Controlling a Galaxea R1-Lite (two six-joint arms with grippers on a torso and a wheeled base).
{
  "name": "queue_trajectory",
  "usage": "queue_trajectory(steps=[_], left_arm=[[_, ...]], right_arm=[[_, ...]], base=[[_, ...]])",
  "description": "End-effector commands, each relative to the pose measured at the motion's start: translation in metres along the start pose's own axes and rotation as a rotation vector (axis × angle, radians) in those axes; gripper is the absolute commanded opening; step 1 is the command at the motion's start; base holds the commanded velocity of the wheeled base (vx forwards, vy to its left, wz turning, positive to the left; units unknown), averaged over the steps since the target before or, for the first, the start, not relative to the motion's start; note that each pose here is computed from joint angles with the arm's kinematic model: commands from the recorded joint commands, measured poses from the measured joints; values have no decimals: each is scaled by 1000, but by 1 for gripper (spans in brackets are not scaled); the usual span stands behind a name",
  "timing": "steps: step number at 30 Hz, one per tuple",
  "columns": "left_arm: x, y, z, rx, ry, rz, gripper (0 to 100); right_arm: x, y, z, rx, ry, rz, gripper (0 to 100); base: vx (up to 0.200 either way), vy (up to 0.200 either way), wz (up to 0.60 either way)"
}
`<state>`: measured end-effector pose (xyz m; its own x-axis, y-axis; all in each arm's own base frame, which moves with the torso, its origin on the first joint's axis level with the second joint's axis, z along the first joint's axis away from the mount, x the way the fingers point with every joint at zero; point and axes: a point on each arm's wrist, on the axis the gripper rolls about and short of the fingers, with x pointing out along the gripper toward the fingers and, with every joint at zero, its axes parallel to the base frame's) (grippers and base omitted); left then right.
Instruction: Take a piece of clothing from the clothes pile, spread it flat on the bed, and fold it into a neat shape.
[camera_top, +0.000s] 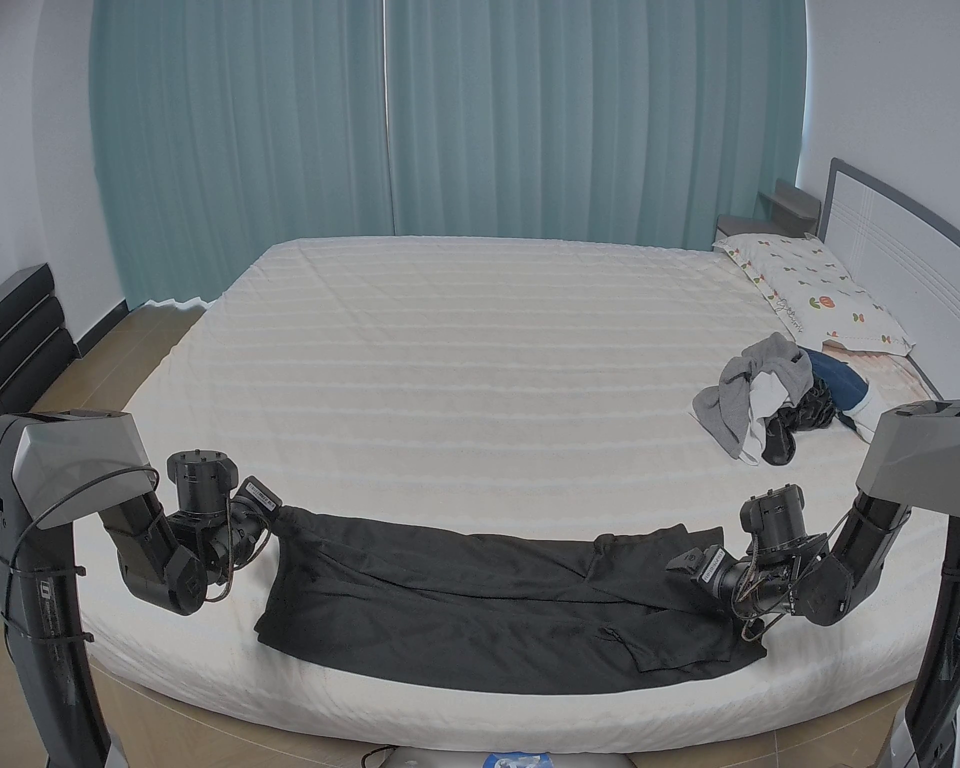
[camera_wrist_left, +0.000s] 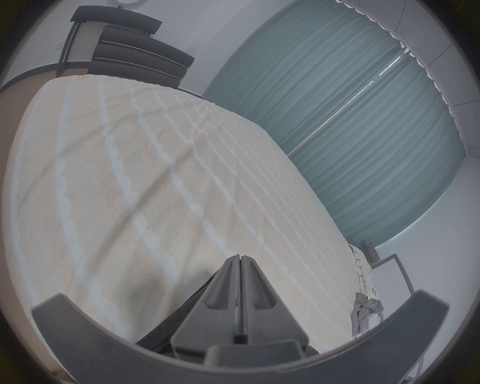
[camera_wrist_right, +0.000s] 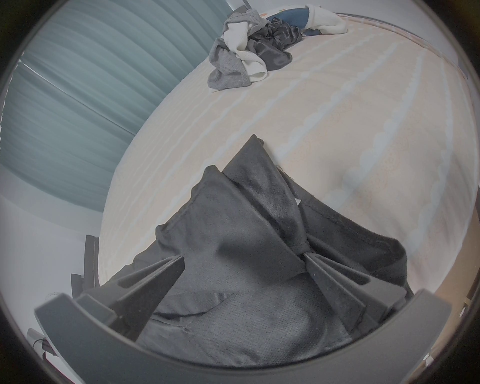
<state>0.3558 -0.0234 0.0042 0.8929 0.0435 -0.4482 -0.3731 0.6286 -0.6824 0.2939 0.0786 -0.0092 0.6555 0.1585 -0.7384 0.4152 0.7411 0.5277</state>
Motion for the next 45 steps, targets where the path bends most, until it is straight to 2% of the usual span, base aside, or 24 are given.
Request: queue_trajectory(steps=[1,8,15,16,23,27,30,40,45], left_arm=[[1,1,-1,0,1,3,0],[1,2,-1,2,3,6,0],[1,2,-1,1,2,7,0],[1,2,-1,2,3,6,0],[1,2,-1,7,6,7,0],[-2,9,-3,85,24,22,0],[-3,10,-4,90,30,22,0],[-2,12,-5,133,34,30,0],[-1,12,-4,133,20,30,0]], right_arm=[[7,-5,-4,-1,14,-25,100],[3,-1,-8,-17,16,-19,100],[7,-2,-9,-16,40,-51,100],[8,-1,-8,-16,38,-48,0],[8,0,0,1,15,-40,0],[3,0,8,15,-10,-28,0],[2,1,13,23,-26,-16,0],[-13,16,47,131,-171,115,0],[-12,21,61,170,-291,245,0]], base=[[0,0,0],[0,0,0],[0,0,0],[0,0,0],[0,0,0],[0,0,0],[0,0,0],[0,0,0],[0,0,0]])
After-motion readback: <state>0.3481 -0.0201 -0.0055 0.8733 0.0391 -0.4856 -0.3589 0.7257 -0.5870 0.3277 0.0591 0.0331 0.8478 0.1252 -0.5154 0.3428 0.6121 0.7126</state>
